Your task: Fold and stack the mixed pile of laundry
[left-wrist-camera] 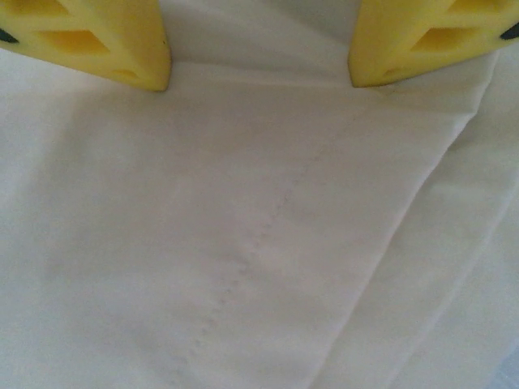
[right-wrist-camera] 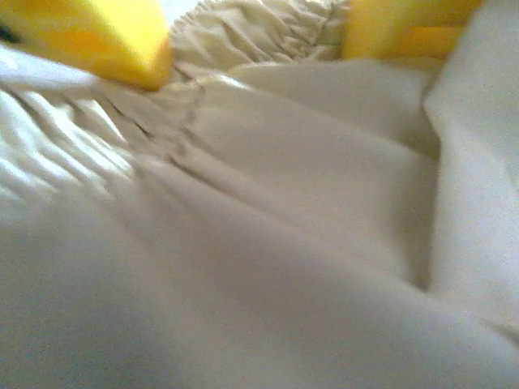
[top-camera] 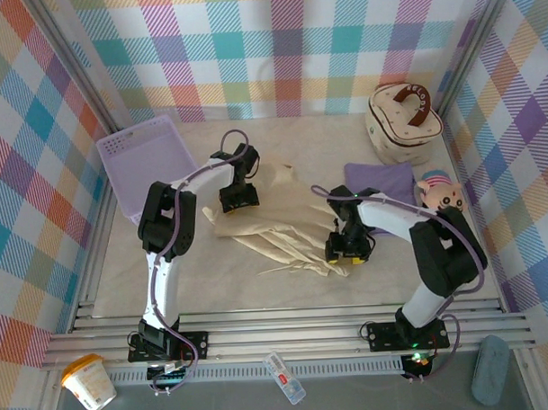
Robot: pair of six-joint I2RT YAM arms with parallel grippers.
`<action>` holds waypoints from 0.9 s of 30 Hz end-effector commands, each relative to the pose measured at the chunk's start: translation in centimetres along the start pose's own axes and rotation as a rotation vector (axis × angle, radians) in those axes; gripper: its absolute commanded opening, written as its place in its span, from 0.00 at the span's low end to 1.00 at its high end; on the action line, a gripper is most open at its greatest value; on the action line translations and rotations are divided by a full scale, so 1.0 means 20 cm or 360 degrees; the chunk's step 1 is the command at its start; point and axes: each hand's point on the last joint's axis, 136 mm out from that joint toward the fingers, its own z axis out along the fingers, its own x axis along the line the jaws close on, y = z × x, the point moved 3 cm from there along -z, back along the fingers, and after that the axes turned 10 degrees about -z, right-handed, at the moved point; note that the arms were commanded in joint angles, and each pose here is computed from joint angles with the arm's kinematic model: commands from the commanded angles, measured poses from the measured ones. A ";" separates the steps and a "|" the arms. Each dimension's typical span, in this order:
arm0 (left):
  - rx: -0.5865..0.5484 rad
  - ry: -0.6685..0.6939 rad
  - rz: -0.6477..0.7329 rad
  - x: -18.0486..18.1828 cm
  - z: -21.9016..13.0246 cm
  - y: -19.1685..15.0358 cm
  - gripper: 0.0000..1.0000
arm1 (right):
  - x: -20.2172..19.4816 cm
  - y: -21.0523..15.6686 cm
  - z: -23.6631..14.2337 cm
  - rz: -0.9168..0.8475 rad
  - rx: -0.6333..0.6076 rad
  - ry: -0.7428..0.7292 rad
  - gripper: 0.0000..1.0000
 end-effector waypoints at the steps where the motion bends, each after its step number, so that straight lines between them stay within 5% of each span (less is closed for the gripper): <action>1: 0.0013 -0.0029 0.0006 0.05 -0.16 -0.04 0.62 | 0.05 0.03 -0.21 -0.0005 -0.0207 0.0096 0.80; 5: -0.0072 -0.0096 -0.0005 0.05 -0.31 -0.01 0.66 | 0.02 0.01 -0.34 0.0110 -0.0312 0.0138 0.87; 11: -0.0074 -0.0013 0.0052 0.10 -0.32 -0.02 0.70 | -0.12 -0.05 -0.23 0.0437 -0.0247 0.0255 0.87; 19: -0.0063 -0.0004 -0.0026 0.23 -0.44 -0.14 0.75 | -0.10 -0.06 -0.20 0.0469 -0.0294 0.0384 0.88; 27: -0.0104 -0.0120 -0.0164 0.21 -0.23 -0.09 0.77 | -0.03 0.02 -0.09 0.0523 -0.0226 0.0556 0.84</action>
